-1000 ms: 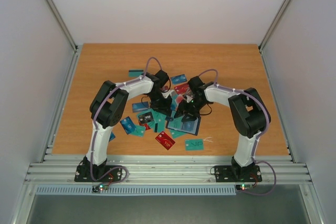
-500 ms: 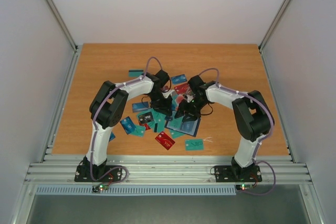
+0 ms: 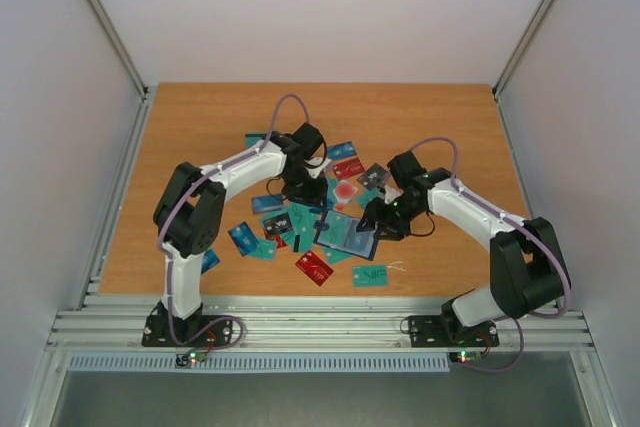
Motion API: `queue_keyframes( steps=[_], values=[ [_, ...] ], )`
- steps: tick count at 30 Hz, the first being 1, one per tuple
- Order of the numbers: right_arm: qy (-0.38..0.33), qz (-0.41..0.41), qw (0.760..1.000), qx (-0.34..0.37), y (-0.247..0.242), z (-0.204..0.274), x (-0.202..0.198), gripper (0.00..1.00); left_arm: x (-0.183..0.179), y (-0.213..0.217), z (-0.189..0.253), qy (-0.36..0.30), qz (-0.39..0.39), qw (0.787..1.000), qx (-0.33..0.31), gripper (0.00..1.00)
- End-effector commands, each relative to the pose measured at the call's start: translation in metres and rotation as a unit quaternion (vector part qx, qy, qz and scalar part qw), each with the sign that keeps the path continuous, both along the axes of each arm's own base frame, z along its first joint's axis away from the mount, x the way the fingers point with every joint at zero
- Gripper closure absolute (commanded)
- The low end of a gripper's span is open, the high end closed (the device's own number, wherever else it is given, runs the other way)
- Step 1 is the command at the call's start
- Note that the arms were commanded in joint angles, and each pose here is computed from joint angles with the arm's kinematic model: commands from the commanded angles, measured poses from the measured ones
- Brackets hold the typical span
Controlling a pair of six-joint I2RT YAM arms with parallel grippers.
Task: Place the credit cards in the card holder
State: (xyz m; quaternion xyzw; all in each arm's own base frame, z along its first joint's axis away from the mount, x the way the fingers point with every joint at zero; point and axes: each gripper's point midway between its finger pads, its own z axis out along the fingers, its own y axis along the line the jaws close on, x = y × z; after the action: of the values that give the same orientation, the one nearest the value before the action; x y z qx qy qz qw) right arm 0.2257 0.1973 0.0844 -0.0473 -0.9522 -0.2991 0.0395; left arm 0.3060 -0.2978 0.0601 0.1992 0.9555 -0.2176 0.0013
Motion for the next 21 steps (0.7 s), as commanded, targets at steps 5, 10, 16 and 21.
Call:
queue_keyframes(
  steps=[5,10,16,21],
  values=[
    [0.000,-0.027,0.999,-0.036,-0.023,-0.001,-0.023,0.43,-0.019,0.007,0.010,-0.078,-0.026,0.991,0.110,0.55],
    [0.000,-0.043,0.997,-0.072,-0.040,-0.004,-0.032,0.37,-0.030,0.001,0.001,-0.094,-0.037,0.984,0.145,0.52],
    [-0.004,-0.053,0.994,-0.091,-0.053,-0.001,-0.040,0.33,-0.041,-0.010,-0.013,-0.101,-0.059,0.980,0.163,0.52],
    [-0.003,-0.050,0.994,-0.093,-0.057,0.000,-0.047,0.32,-0.038,-0.010,-0.019,-0.125,-0.065,0.971,0.196,0.53]
  ],
)
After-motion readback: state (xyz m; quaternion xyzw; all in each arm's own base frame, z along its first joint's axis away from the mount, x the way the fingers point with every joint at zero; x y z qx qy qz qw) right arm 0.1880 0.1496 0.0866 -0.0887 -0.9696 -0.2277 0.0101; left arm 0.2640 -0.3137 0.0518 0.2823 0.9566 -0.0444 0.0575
